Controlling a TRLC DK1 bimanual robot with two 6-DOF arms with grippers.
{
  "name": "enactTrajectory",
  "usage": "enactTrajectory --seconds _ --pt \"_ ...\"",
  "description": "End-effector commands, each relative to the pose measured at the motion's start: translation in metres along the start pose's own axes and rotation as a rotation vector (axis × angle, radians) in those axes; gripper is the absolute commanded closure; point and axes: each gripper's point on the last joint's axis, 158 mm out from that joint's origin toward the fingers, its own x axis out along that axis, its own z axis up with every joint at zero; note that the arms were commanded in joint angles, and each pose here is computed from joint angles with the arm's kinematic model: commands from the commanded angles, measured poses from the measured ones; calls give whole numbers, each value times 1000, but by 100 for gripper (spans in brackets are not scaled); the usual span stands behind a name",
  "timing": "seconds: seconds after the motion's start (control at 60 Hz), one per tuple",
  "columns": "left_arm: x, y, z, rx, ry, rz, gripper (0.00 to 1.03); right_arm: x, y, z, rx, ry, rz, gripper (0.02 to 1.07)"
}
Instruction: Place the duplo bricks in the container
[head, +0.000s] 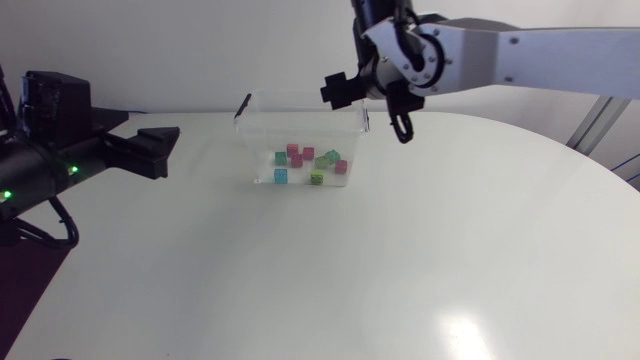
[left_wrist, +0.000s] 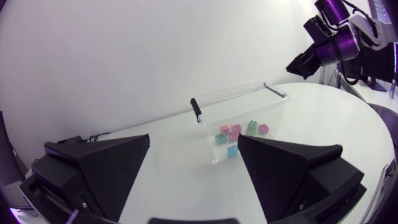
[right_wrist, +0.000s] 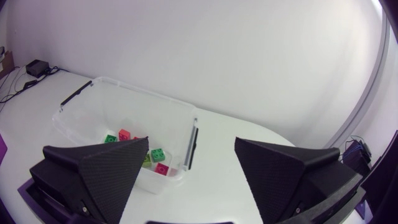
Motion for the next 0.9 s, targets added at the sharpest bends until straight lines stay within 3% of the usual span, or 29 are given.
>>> enactTrajectory --seconds 0.0,0.483,0.617,0.883 --pt "-9 4 -5 -3 -14 24 4 -16 -18 -8 -23 -5 -34 6" --pt "-42 19 -6 29 -77 119 4 -92 -107 -37 31 -60 -158 6" --pt "-50 22 -8 34 -91 138 4 -109 -123 -36 2 -123 -204 7" --pt "-69 16 -11 28 -117 128 4 -151 -130 -45 48 -202 -160 7"
